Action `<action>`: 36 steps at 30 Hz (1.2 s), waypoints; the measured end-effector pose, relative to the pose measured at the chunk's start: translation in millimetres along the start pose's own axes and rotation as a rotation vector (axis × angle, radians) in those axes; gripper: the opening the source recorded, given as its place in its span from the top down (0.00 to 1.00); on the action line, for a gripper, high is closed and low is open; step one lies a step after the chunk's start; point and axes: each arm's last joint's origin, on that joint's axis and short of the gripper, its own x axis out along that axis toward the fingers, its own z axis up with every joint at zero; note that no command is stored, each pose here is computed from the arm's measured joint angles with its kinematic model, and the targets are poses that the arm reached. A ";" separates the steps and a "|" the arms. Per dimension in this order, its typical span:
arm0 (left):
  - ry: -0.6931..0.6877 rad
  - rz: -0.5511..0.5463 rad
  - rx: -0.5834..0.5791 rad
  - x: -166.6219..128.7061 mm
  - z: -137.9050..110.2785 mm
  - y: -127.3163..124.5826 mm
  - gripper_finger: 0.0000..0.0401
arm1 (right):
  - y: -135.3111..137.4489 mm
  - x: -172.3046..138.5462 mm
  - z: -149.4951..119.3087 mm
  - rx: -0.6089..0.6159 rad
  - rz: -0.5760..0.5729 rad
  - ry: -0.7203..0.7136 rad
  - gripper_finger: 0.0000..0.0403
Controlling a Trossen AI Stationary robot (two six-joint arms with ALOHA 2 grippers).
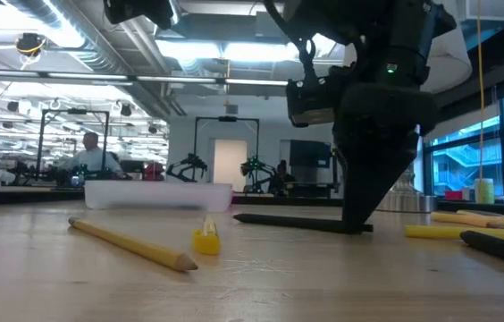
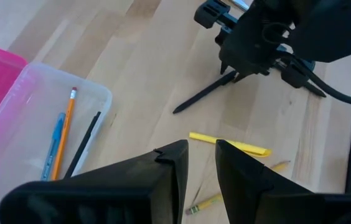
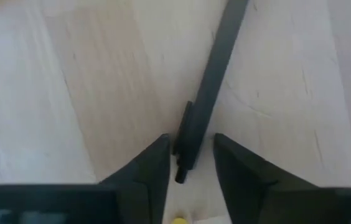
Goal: Pick & place school supplies into a supply box
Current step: Put the black pen into the pink supply box
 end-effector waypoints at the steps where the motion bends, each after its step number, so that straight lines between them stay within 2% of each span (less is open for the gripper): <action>1: 0.000 0.000 0.000 0.0 0.0 0.0 0.81 | -0.3 0.1 -0.3 -0.001 -0.006 0.001 0.73; 8: 0.000 0.000 -0.002 0.0 0.0 0.0 0.81 | -1.2 0.5 -2.1 -0.029 -0.022 0.014 0.88; 13: 0.002 -0.002 -0.013 0.0 -0.1 0.0 0.81 | -1.5 -2.3 -2.2 -0.045 -0.019 0.014 0.88; 19: 0.043 -0.051 -0.055 -0.2 -1.5 -1.9 0.81 | -4.1 -21.2 -6.9 -0.043 0.007 0.040 0.87; 26: -0.005 -0.134 -0.069 -2.4 1.5 -11.8 0.81 | -9.7 -66.8 -4.1 -0.030 0.071 -0.031 0.87; 31: -0.184 -0.253 -0.038 -8.5 14.0 -28.4 0.81 | -16.4 -116.4 -6.9 -0.018 0.139 -0.140 0.86; 36: -0.384 -0.389 0.043 -20.2 27.9 -44.6 0.81 | -35.0 -178.2 -16.3 0.059 0.160 -0.343 0.86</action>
